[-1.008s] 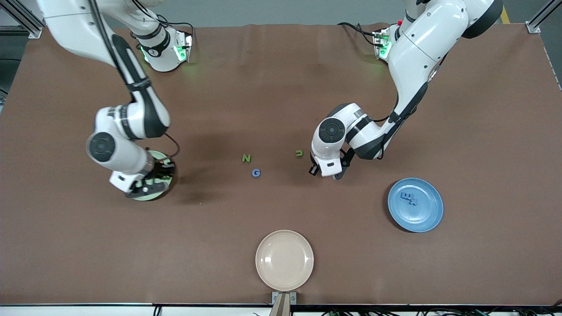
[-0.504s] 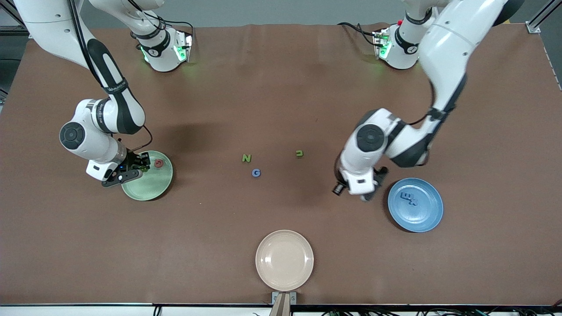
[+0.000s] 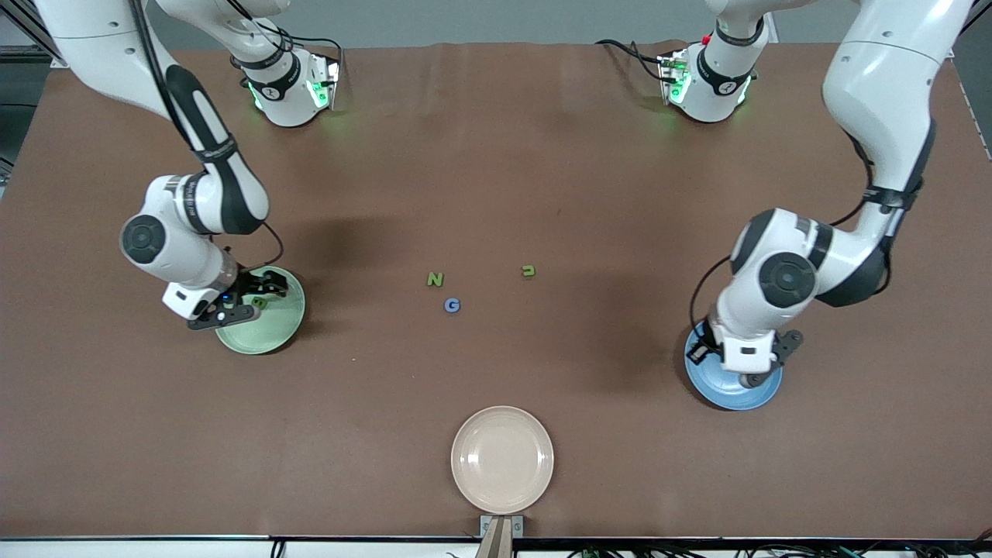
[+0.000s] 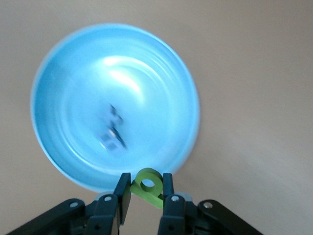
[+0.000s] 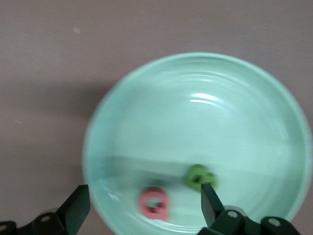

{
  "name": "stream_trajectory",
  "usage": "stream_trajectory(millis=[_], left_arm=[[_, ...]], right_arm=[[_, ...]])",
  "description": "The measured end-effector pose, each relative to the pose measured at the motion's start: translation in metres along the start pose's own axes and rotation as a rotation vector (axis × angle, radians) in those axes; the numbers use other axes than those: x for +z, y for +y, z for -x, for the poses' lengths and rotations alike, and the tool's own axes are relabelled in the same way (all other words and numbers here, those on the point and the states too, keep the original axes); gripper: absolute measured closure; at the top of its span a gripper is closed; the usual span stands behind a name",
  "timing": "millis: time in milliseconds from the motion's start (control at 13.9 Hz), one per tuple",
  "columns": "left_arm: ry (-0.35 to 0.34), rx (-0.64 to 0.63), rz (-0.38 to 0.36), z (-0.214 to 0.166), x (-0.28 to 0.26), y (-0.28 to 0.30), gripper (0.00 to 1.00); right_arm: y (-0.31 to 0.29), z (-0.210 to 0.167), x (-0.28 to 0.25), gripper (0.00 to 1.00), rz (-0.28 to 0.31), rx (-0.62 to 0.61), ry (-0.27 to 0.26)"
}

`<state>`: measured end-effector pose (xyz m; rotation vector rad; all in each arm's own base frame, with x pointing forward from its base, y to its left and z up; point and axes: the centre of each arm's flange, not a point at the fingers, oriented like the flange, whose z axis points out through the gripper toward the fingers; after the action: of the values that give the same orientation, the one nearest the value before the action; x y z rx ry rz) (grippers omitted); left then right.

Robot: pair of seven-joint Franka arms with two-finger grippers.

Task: Sort upper and lower case letters into plates
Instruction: 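Place the B on the green plate while the left gripper drops the d, then grasp the blue C with the right gripper while the left gripper reaches the u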

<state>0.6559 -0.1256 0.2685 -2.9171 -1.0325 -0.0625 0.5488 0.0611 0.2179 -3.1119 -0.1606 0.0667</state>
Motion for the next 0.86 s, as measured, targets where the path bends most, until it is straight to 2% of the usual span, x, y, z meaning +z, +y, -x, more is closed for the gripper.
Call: stream_trajectory(millis=[288,504,792,864], left_arm=[[-0.023,0.028,-0.012,-0.027,0.017,-0.027,0.7],[-0.025,0.029,-0.011,-0.027,0.018,-0.027,0.61],[-0.024,0.033,-0.001,-0.023,0.015,-0.022,0.21],[-0.026,0.032,0.006,-0.018,0.012,-0.016,0.1]], right_arm=[[-0.129,0.001,-0.01,0.0,-0.009,0.269,0.039],[-0.201,-0.002,-0.014,0.0,-0.03,0.426,0.065],[-0.28,-0.013,0.011,0.03,-0.047,0.544,0.072],[-0.294,-0.016,0.018,0.1,-0.051,0.574,0.072]])
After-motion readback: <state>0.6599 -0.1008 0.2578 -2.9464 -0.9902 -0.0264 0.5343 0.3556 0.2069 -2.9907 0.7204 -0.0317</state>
